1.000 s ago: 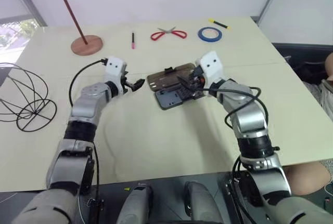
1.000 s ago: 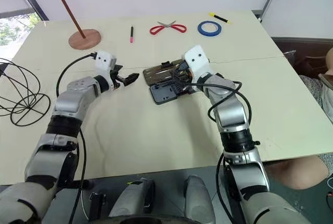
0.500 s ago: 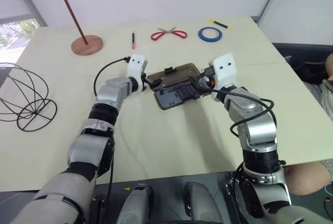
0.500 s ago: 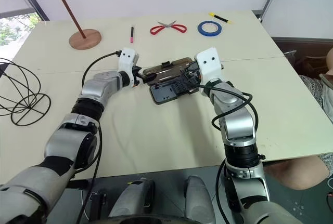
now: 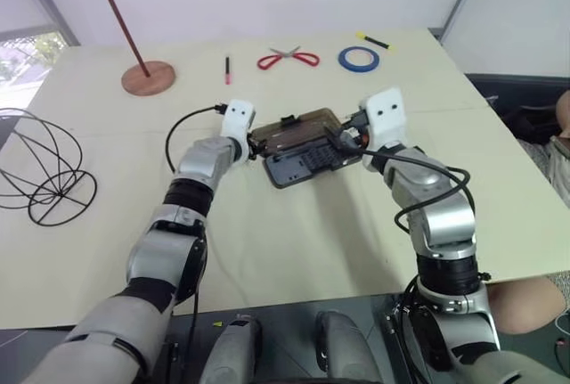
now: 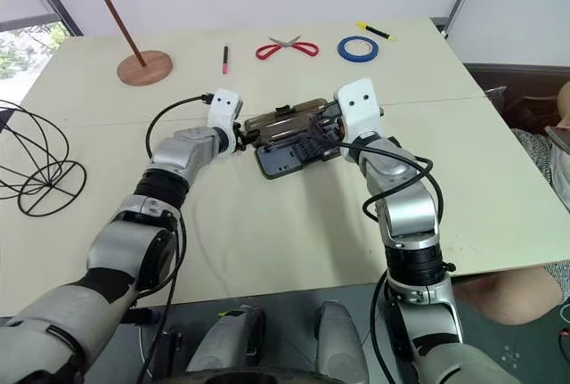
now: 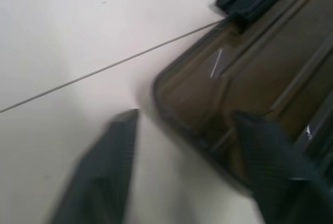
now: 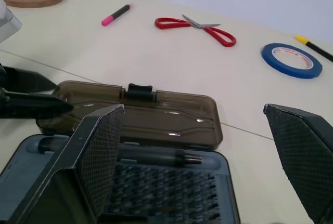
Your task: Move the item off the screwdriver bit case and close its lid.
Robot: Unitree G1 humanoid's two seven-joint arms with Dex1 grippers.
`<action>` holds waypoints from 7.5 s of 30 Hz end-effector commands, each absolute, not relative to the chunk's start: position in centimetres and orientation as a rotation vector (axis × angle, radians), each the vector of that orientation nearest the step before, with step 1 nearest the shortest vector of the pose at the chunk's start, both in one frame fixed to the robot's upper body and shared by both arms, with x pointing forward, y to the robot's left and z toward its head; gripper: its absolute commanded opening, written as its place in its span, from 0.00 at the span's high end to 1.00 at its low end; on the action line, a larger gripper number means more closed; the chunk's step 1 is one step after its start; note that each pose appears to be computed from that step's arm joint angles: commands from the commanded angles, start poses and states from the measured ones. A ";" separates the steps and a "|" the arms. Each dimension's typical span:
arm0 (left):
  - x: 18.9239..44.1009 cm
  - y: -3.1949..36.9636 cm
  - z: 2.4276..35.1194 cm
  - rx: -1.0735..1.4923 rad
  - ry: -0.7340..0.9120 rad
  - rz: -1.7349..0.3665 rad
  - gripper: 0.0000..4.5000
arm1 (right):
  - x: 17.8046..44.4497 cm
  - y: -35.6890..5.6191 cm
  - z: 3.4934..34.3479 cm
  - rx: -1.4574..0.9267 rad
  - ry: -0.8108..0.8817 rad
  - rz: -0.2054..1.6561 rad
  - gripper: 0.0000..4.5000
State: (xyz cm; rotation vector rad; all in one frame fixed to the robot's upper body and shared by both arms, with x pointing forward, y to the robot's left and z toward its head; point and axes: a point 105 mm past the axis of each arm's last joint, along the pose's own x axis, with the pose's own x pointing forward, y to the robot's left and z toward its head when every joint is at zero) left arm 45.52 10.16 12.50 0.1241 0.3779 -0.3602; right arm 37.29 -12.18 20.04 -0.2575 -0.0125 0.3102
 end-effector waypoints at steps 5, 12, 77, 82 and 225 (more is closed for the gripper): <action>45.2 11.7 11.4 0.070 0.461 -0.279 0.99 | 37.3 -12.1 22.1 -0.261 -0.081 0.302 0.00; 44.7 12.3 10.8 0.064 0.503 -0.285 0.99 | 37.5 -12.2 22.2 -0.261 -0.085 0.297 0.00; 44.9 9.8 11.8 0.014 0.483 -0.284 0.99 | 37.7 -13.0 23.1 -0.277 -0.103 0.251 0.00; 43.1 12.3 11.0 0.029 0.502 -0.227 0.99 | 37.7 -13.0 23.1 -0.274 -0.104 0.249 0.00; 25.6 17.0 4.0 0.258 0.322 -0.922 0.99 | 42.5 -5.6 13.6 -0.620 0.429 1.069 0.00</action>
